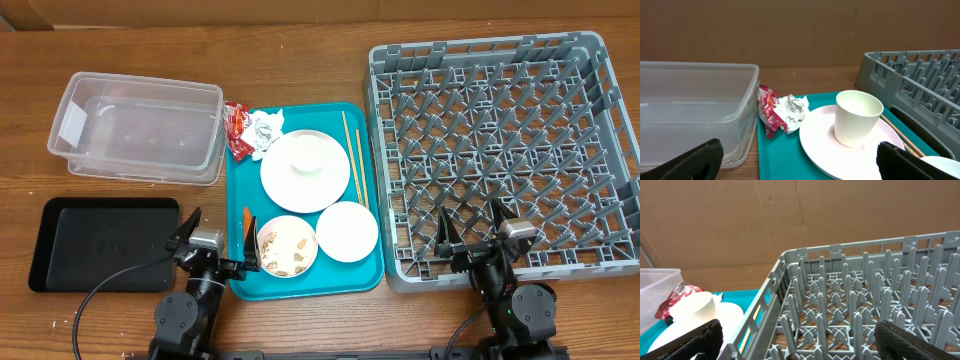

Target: Sort waste into correct bins and load items into the dishwasher

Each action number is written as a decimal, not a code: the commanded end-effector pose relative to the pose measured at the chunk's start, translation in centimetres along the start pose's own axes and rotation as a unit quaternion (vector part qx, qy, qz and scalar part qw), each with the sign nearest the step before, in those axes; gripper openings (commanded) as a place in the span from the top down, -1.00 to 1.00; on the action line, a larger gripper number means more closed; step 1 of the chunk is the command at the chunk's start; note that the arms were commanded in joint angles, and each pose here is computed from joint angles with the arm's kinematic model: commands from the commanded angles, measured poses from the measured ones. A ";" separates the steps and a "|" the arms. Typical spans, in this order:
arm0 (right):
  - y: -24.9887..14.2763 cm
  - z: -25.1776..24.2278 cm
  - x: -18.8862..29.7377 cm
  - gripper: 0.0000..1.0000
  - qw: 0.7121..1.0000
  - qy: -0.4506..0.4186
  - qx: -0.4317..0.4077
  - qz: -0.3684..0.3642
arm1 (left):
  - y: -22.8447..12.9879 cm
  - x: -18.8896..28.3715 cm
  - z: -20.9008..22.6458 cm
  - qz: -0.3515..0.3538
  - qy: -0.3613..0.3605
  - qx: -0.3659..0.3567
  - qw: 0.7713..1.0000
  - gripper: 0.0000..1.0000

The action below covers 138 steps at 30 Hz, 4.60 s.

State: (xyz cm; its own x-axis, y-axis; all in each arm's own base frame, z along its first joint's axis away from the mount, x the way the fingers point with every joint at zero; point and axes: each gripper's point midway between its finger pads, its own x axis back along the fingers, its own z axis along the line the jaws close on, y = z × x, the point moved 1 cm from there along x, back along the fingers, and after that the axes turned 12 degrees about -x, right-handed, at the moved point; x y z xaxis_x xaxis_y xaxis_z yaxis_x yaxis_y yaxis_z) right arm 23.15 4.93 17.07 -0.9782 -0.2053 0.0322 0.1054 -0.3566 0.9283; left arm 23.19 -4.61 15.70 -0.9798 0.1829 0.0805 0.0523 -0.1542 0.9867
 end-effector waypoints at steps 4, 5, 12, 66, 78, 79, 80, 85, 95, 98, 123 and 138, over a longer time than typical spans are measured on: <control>-0.1 0.0 0.0 -1.00 1.000 0.003 0.000 -0.002 | 0.1 0.0 -0.2 -0.004 -0.004 -0.011 1.000 -1.00; -0.1 0.0 0.0 -1.00 1.000 0.003 0.000 -0.002 | 0.1 0.0 -0.2 -0.004 -0.004 -0.011 1.000 -1.00; -0.1 0.0 0.0 -1.00 1.000 0.003 0.000 -0.002 | 0.1 0.0 -0.2 -0.004 -0.004 -0.011 1.000 -1.00; 8.0 5.4 2.1 -1.00 0.994 0.082 -0.071 -0.021 | 20.7 -1.5 0.9 0.069 -0.069 0.000 0.995 -1.00; 10.9 7.6 1.1 -1.00 0.974 0.002 -0.115 0.197 | 19.8 -8.2 -4.7 0.249 -0.248 0.063 0.934 -1.00; 11.0 8.5 1.2 -1.00 0.969 0.020 -0.125 0.213 | 19.3 -8.9 -4.9 0.254 -0.249 0.064 0.932 -1.00; 11.1 9.5 1.4 -1.00 0.964 0.046 -0.129 0.226 | 18.9 -9.5 -4.9 0.259 -0.247 0.064 0.931 -1.00; 11.8 10.9 1.4 -1.00 0.961 0.083 -0.134 0.227 | 14.5 -12.9 -4.4 0.320 -0.212 0.061 0.921 -1.00; 9.4 8.3 -0.4 -1.00 0.946 -0.009 -0.186 0.264 | 3.5 -17.9 -6.3 0.455 -0.193 0.088 0.865 -0.62; 8.2 7.9 -1.1 -1.00 0.938 -0.025 -0.189 0.289 | 1.2 -18.8 -6.6 0.476 -0.163 0.051 0.862 -0.61; 5.0 7.1 -3.1 -1.00 0.914 -0.049 -0.198 0.351 | -3.4 -20.8 -8.7 0.521 -0.130 -0.002 0.844 0.92; 8.9 12.9 -5.0 -0.93 0.919 0.133 -0.207 0.306 | 15.3 -17.2 -12.9 0.359 -0.490 0.186 0.772 0.92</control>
State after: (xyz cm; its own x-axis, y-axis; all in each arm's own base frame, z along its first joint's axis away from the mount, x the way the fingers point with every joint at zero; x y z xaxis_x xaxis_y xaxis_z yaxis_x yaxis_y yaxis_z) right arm 27.44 12.88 27.87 -0.6959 -0.5755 0.4296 0.7078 -0.4484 0.5458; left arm 40.72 -20.40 22.91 -0.2142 0.6157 0.7583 0.7913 -0.3458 0.5043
